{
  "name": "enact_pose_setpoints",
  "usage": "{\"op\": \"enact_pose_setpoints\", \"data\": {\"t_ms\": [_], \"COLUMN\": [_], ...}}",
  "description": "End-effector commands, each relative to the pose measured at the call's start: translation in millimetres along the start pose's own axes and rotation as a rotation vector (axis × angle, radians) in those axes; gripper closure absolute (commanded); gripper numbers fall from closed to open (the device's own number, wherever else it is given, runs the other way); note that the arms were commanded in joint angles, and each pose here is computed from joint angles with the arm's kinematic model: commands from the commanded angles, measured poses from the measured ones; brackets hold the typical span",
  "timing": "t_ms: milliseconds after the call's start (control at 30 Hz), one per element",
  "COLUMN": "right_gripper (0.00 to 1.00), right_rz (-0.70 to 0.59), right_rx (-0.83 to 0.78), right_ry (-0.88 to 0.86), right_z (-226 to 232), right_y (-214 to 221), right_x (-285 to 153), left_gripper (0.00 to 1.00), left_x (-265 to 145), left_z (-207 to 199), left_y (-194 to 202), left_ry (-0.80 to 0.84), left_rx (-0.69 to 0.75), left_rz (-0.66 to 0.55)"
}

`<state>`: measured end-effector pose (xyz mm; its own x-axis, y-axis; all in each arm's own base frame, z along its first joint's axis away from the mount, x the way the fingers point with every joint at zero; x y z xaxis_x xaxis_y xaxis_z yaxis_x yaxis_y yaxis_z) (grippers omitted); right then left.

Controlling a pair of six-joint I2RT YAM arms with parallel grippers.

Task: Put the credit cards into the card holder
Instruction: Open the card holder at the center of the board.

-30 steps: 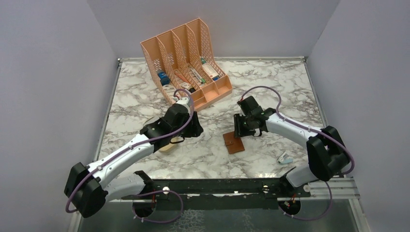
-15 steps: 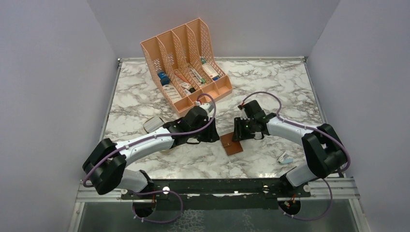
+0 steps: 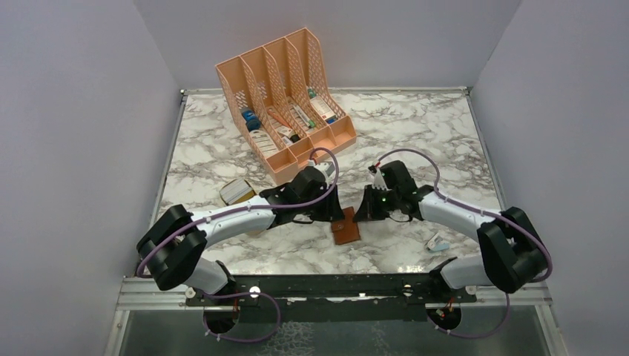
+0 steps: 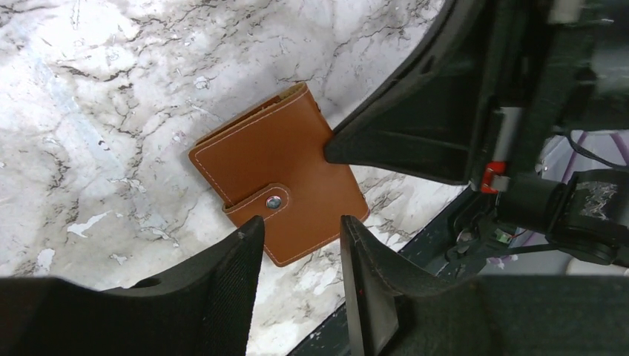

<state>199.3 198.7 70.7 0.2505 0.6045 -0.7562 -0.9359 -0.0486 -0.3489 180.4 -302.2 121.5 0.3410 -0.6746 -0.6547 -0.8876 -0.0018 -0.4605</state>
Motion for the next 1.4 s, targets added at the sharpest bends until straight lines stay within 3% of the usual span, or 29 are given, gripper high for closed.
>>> {"op": "enact_pose_setpoints", "data": {"t_ms": [0, 233, 767, 1000, 1367], "right_gripper": [0.99, 0.99, 0.99, 0.99, 0.99], "right_rz": [-0.074, -0.105, -0.089, -0.075, -0.063], "right_rx": [0.02, 0.057, 0.044, 0.053, 0.043], "right_ry": [-0.133, -0.199, -0.272, -0.288, -0.309], "right_z": [27, 39, 46, 46, 52], "right_y": [-9, -8, -4, -1, -1], "right_x": [-15, -26, -26, -25, -31], "left_gripper": [0.53, 0.46, 0.48, 0.61, 0.91], "left_x": [2, 9, 33, 29, 25], "left_z": [0, 2, 29, 29, 32], "left_y": [9, 17, 26, 14, 8], "left_ry": [0.015, 0.014, -0.102, -0.14, -0.17], "left_rx": [-0.004, 0.017, 0.049, 0.081, 0.12], "left_rz": [0.041, 0.108, 0.157, 0.104, 0.088]}}
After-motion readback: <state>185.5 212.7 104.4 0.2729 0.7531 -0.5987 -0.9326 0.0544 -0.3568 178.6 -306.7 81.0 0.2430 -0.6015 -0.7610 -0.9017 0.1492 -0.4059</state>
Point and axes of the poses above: each gripper's point midway between its finger pads, its own x axis out along the fingers, its own z axis along the line the jaws close on, y = z × x, the point moved 4 cm from there along -x, back along the fingers, and after that the axes turned 2 degrees about -x, right-handed, at the moved point
